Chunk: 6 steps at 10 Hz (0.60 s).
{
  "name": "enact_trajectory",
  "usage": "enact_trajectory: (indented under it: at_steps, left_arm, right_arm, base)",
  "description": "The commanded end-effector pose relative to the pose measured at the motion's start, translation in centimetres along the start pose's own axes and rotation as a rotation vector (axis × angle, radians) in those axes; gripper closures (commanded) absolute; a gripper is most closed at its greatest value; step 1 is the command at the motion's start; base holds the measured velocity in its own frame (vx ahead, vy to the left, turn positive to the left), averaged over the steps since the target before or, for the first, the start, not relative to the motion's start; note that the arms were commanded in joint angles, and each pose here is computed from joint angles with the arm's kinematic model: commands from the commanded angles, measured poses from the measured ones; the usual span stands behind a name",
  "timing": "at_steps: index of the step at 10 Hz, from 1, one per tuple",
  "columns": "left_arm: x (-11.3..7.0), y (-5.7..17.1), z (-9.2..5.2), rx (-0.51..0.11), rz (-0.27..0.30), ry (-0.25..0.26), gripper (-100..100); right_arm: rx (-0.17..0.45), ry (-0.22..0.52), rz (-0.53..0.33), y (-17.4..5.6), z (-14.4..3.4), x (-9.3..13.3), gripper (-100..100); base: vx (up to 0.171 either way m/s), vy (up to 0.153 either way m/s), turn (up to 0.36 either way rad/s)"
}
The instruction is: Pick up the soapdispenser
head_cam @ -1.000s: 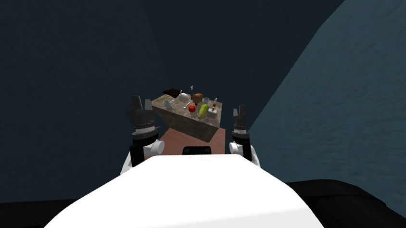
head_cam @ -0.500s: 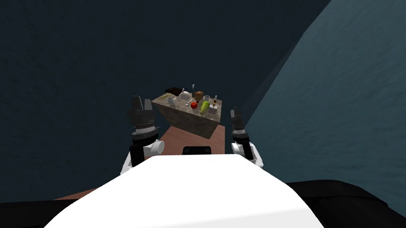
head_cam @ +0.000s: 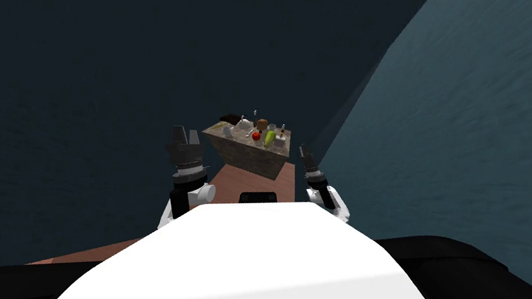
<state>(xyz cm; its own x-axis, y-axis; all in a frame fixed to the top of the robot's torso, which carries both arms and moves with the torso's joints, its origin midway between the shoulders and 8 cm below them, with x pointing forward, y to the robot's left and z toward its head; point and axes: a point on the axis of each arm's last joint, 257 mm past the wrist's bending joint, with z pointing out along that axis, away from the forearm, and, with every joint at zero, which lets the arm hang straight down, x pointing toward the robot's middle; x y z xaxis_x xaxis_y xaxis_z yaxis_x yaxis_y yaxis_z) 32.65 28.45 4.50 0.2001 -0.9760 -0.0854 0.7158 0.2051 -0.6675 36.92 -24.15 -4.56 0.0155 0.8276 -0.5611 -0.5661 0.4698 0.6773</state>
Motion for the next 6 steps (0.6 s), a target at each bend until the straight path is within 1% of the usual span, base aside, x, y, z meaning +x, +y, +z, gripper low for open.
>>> enact_trajectory:
  at_steps: [1,2,3,4,5,6]
  left_arm:
    - [0.0,0.0,0.0,0.0,0.0,0.0,0]
    - [0.0,0.0,0.0,0.0,0.0,0.0,0]
    - [0.0,0.0,0.0,0.0,0.0,0.0,0]
    - [0.0,0.0,0.0,0.0,0.0,0.0,0]
    - [0.0,0.0,0.0,0.0,0.0,0.0,0]
    - [0.0,0.0,0.0,0.0,0.0,0.0,0]
  right_arm:
    - [0.0,0.036,-0.016,-0.4,-0.1,0.5,-100]
    - [0.008,0.08,-0.032,-1.2,-0.5,1.2,-100]
    - [0.005,0.099,-0.042,-1.2,-0.6,1.3,-100]
    - [0.015,0.142,-0.054,-2.0,-1.1,2.1,-100]
    - [0.011,0.166,-0.068,-2.0,-1.2,2.2,-100]
    - [0.022,0.211,-0.078,-2.8,-1.8,3.0,-100]
  base:
    - [-0.083,0.023,-0.001]
    - [-0.089,0.027,0.014]
    - [-0.074,0.019,0.005]
    - [-0.078,0.027,0.027]
    - [-0.063,0.026,0.01]
    - [-0.061,0.018,0.042]
